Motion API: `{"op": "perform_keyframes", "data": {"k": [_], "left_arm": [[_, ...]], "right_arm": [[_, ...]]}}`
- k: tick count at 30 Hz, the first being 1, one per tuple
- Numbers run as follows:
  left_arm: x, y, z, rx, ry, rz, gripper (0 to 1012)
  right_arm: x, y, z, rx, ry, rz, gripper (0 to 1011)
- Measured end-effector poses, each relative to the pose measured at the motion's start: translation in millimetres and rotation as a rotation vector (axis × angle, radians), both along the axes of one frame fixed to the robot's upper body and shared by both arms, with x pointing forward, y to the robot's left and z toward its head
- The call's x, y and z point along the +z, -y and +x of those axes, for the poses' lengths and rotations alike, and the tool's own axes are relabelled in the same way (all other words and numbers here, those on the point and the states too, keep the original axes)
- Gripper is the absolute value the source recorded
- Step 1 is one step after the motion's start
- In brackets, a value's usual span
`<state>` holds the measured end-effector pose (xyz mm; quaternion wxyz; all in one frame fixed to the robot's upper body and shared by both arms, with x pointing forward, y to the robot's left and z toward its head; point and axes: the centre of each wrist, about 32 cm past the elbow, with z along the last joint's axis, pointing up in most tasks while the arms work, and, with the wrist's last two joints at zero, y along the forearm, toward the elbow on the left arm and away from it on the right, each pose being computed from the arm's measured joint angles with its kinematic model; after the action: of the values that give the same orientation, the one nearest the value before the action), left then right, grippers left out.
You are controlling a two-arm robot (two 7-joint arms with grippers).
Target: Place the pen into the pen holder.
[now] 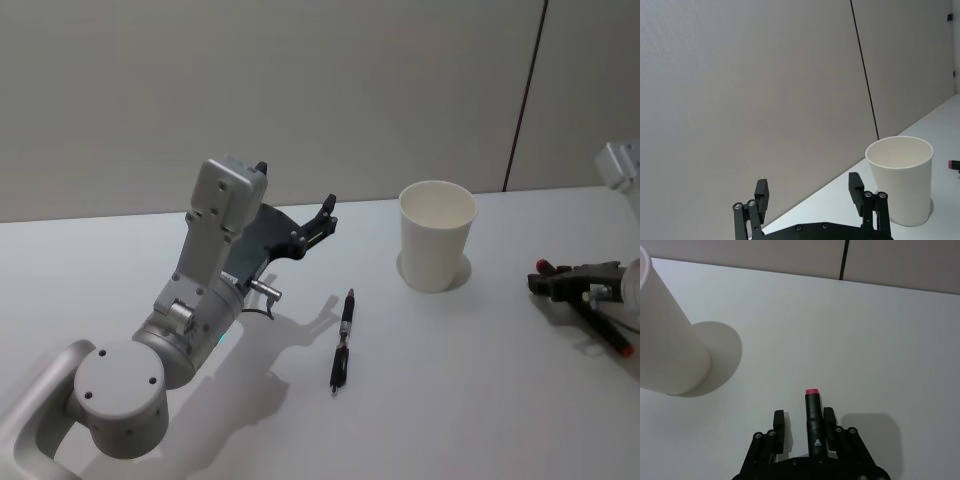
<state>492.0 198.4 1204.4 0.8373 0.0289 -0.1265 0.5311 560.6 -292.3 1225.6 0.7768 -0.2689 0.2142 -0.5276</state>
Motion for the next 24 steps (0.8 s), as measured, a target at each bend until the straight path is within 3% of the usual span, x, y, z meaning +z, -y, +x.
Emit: {"op": "perform_keyframes", "data": {"k": [24], "left_arm": [[0.0,0.0,0.0,0.0,0.0,0.0,1000]], "right_arm": [[-0.1,0.0,0.0,0.0,0.0,0.0,312]]}}
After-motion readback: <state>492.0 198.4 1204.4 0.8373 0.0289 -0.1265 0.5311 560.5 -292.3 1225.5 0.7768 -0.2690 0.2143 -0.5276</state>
